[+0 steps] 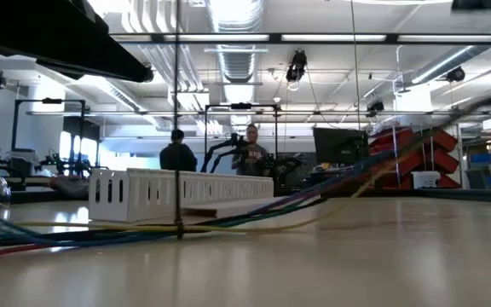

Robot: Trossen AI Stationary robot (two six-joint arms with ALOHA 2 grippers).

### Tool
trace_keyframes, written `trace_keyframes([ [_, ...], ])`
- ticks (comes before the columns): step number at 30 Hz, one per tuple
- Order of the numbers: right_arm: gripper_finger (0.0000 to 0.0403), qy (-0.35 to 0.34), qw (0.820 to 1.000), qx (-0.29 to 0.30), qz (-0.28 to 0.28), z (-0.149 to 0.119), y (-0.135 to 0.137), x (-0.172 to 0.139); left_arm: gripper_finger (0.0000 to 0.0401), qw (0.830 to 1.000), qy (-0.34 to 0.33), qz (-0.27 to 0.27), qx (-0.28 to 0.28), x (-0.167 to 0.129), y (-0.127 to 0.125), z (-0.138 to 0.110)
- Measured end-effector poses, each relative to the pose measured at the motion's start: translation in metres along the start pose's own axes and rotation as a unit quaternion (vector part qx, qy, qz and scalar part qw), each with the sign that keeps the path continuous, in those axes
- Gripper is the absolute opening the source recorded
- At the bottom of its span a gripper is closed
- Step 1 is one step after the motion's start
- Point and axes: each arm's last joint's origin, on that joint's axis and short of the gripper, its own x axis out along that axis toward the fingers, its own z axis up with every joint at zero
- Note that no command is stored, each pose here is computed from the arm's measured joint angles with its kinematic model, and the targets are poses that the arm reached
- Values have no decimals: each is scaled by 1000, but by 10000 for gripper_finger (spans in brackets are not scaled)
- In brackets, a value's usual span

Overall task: Ziptie cables
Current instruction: Wrap the cable wires with the black zip tie, then put the zip tied cable wires into the white cable duct

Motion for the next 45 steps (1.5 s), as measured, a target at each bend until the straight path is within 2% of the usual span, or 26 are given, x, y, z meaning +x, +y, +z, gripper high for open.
trace_keyframes([
  [6, 5, -141, 990, 16, -18, -13, -8, -37, 76, 1000, 1, 29, -6, 4, 4, -6],
  [9, 4, -179, 983, 21, -19, -20, -9, -49, 94, 999, 10, 40, -17, 9, 6, -12],
  [17, 3, -219, 975, 22, -16, -26, -4, -60, 145, 994, 9, 102, -40, 24, 17, -20],
  [23, 3, -250, 968, 35, -4, -22, 1, -62, 180, 991, 46, 114, -51, 37, 33, -24],
  [29, 3, -295, 955, 8, 31, -13, 11, -68, 198, 985, 79, 131, -85, 48, 51, -32],
  [33, 3, -308, 951, 2, 41, -10, 14, -70, 197, 983, 86, 132, -88, 51, 56, -32],
  [38, 3, -308, 950, 2, 41, -10, 14, -70, 176, 984, 91, 129, -88, 52, 57, -32],
  [41, 3, -309, 950, 2, 42, -10, 14, -70, 152, 984, 105, 107, -93, 52, 56, -33],
  [45, 3, -311, 950, 4, 42, -10, 14, -70, 98, 985, 117, 88, -89, 52, 54, -33],
])
